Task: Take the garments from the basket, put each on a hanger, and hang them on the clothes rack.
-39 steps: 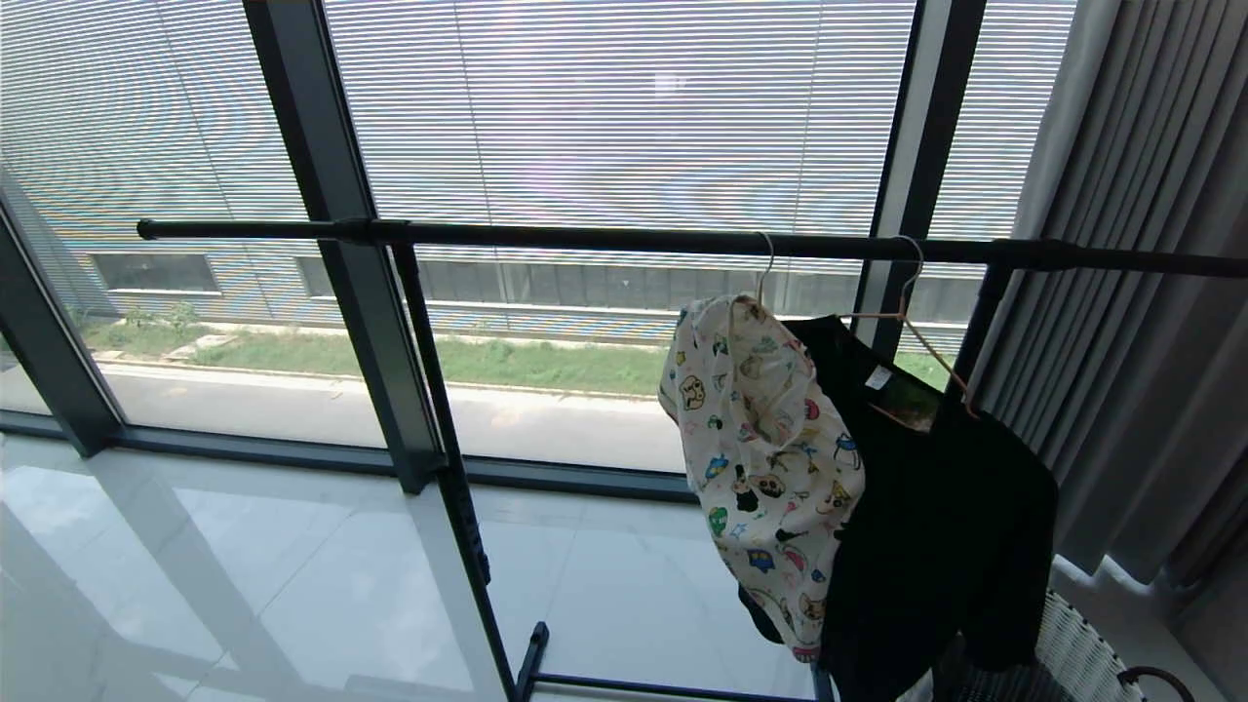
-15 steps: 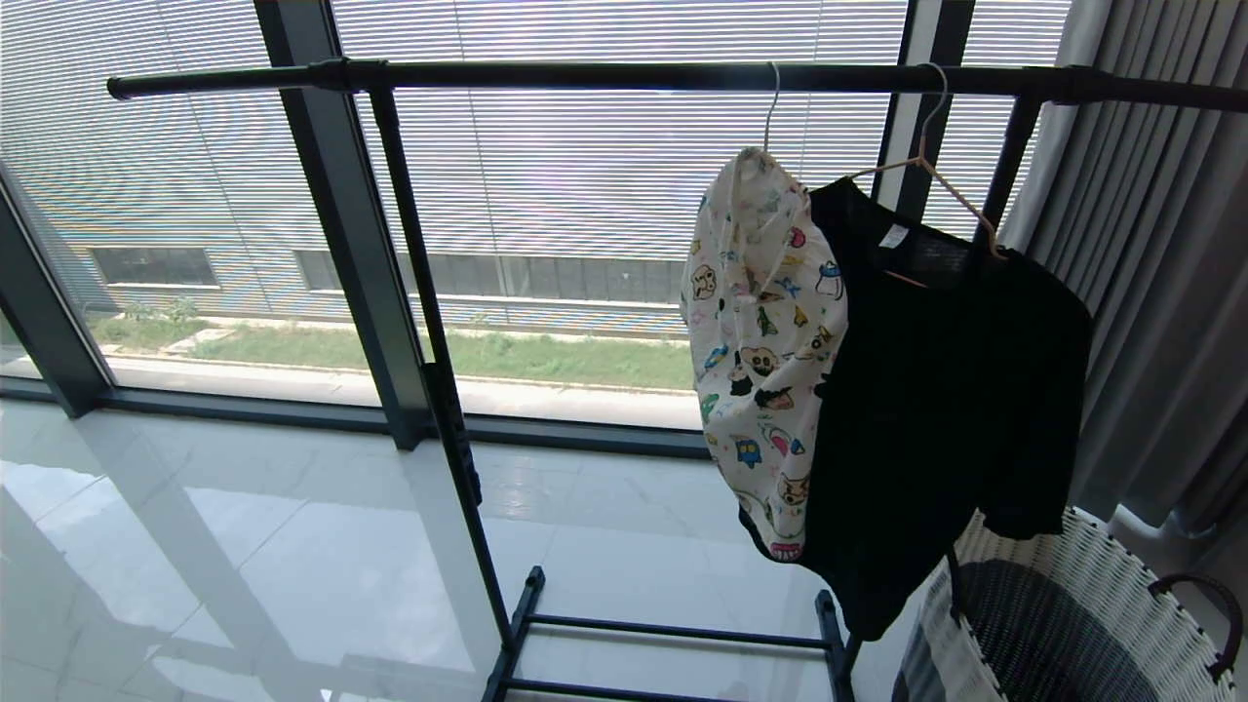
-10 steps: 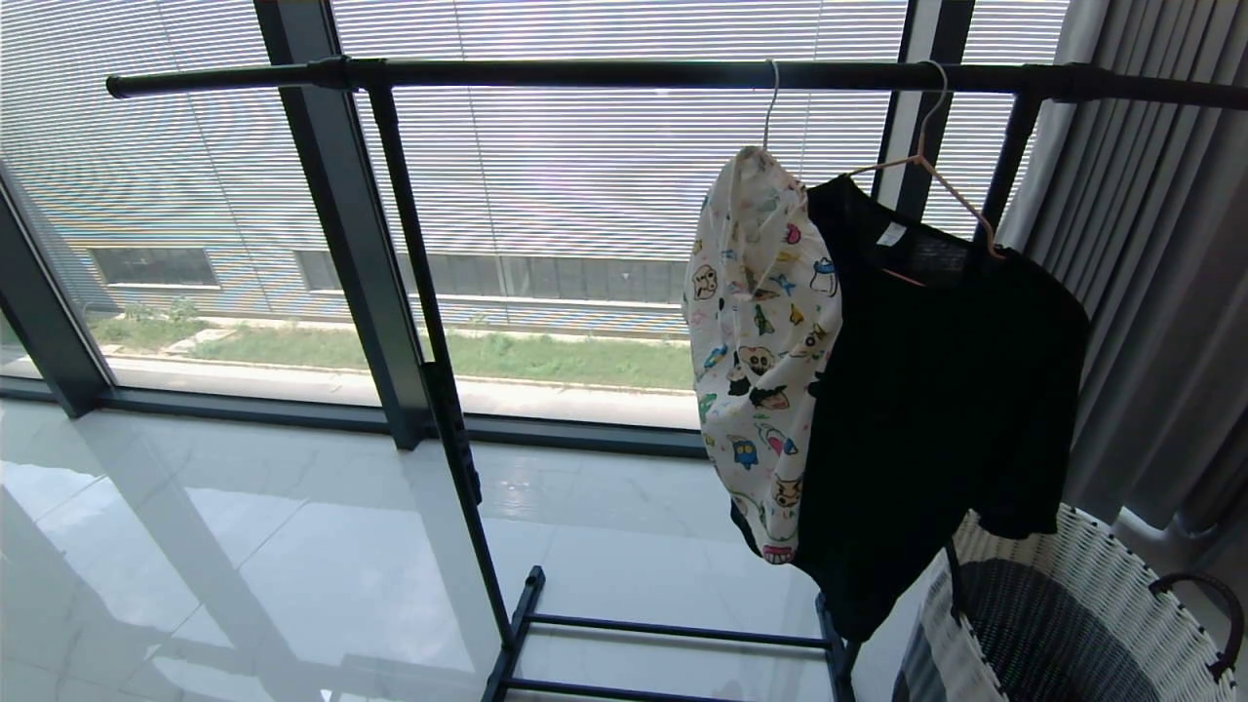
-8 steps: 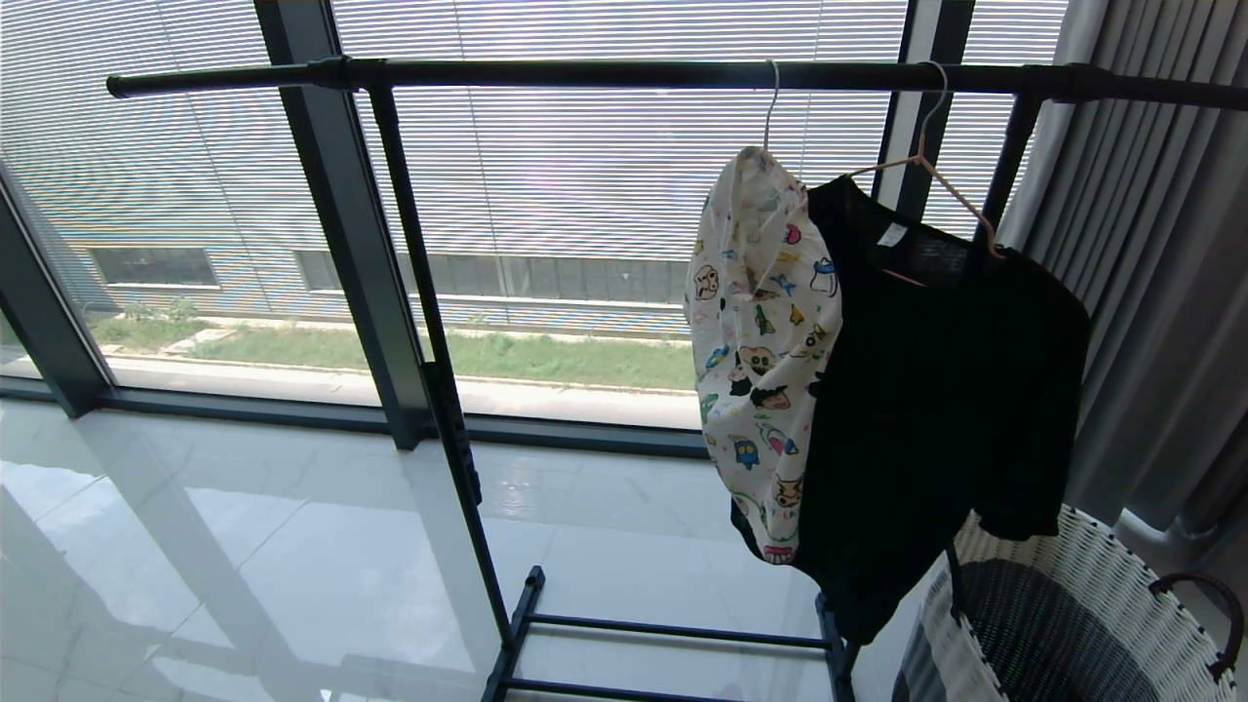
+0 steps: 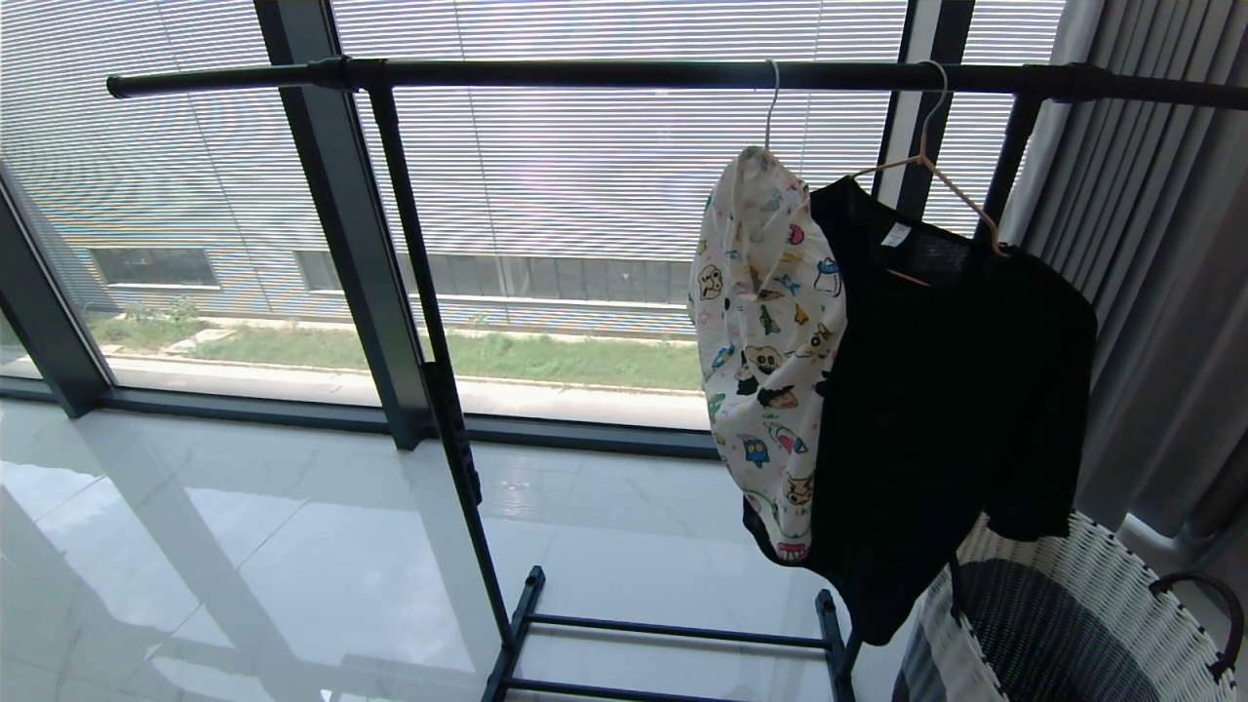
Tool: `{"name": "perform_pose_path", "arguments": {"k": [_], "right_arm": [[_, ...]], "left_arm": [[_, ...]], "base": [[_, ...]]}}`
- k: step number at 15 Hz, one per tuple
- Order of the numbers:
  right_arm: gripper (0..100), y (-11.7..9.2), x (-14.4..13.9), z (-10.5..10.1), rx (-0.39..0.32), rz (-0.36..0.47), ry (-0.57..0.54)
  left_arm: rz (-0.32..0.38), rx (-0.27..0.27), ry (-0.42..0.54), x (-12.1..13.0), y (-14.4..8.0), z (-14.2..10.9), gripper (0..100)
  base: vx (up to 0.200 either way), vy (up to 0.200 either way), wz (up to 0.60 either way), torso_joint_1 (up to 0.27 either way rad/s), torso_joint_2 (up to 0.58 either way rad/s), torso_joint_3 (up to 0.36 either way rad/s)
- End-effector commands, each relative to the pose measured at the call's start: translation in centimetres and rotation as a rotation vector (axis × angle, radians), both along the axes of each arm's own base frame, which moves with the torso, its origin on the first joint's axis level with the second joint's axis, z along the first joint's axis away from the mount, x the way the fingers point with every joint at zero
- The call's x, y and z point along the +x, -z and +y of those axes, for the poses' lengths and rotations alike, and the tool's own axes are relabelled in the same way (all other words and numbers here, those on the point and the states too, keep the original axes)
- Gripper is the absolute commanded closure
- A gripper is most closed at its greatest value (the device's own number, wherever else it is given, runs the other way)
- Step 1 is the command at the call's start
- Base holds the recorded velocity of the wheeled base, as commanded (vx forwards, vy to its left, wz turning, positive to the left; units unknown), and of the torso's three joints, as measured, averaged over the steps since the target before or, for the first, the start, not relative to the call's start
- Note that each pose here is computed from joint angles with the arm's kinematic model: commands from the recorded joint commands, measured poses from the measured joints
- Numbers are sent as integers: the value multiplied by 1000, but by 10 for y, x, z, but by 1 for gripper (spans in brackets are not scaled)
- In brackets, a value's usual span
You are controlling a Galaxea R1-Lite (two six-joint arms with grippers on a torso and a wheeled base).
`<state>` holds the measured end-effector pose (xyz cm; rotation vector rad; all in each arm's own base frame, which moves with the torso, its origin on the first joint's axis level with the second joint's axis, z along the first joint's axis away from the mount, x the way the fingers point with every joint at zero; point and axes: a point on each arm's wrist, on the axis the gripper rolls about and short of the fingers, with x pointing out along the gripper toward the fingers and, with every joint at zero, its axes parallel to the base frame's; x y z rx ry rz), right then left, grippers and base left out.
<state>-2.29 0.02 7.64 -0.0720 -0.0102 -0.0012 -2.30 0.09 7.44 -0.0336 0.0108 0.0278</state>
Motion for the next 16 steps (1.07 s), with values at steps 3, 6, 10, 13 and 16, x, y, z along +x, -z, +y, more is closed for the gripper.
{"name": "perform_pose_path", "arguments": {"k": [3, 6, 10, 13, 16], "right_arm": [[0, 0, 0, 0, -2, 3, -1], [0, 0, 0, 0, 0, 1, -1], [0, 0, 0, 0, 0, 1, -1], [0, 0, 0, 0, 0, 1, -1], [0, 0, 0, 0, 0, 1, -1]], "left_arm": [[1, 0, 0, 0, 0, 0, 0], [1, 0, -1, 0, 0, 0, 0], [1, 0, 0, 0, 0, 0, 0], [1, -1, -2, 0, 0, 0, 0], [1, -1, 0, 0, 0, 0, 0]], "base": [[0, 0, 0, 0, 0, 0], [0, 0, 0, 0, 0, 0], [0, 0, 0, 0, 0, 0], [0, 0, 0, 0, 0, 0], [0, 0, 0, 0, 0, 0]]}}
